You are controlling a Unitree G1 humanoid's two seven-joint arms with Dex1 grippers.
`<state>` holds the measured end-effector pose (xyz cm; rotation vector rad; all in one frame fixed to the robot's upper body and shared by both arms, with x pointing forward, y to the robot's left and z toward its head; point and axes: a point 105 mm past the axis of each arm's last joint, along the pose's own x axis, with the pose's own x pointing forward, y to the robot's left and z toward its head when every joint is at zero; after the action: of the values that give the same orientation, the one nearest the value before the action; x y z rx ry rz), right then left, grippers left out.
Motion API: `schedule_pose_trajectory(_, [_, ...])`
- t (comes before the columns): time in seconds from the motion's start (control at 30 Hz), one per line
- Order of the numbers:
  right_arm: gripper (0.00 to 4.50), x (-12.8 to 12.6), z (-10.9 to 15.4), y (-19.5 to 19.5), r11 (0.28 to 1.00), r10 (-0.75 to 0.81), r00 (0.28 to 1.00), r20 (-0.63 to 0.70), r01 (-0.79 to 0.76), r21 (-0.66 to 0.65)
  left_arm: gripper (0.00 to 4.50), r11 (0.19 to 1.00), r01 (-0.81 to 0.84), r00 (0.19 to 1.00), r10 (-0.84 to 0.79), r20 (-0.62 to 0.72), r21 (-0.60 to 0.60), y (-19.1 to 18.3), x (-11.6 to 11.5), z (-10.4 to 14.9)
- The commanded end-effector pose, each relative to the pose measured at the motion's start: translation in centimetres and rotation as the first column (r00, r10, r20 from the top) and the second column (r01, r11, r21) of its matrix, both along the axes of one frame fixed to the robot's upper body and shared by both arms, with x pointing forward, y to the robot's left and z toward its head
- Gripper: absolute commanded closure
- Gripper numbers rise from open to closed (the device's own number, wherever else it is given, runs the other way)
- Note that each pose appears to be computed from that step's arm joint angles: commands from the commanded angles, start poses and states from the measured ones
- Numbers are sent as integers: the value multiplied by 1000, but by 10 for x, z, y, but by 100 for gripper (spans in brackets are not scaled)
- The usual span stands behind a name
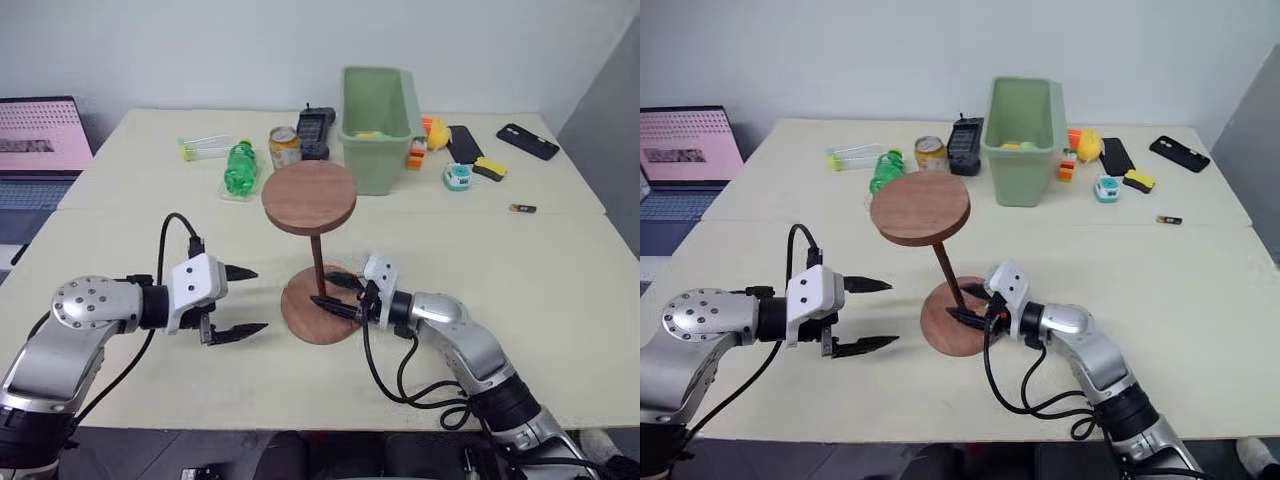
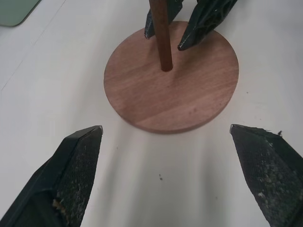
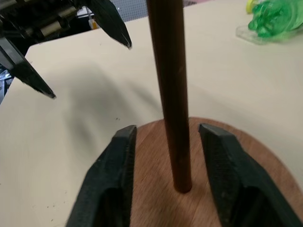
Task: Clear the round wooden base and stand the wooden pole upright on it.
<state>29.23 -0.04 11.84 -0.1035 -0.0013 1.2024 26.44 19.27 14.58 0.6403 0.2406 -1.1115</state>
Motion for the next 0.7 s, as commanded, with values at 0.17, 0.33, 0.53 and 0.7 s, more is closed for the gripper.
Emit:
schedule_pose_trajectory(0.17, [125,-6,13,-8,998,45,995,94,-40,-47,0,999,10,999,-8,51,-50,-7,0,12])
schedule_pose_trajectory(0.33, [125,-3,18,-33,994,31,988,148,-14,-112,0,996,-27,998,32,59,-83,-6,3,20])
schedule_pose_trajectory(0.53, [125,-18,27,-76,968,91,974,209,-37,-249,0,994,-108,991,108,74,-2,6,7,17])
schedule_pose_trajectory(0.7, [125,-30,50,-128,950,45,970,237,32,-310,0,992,-126,989,124,84,14,19,8,22])
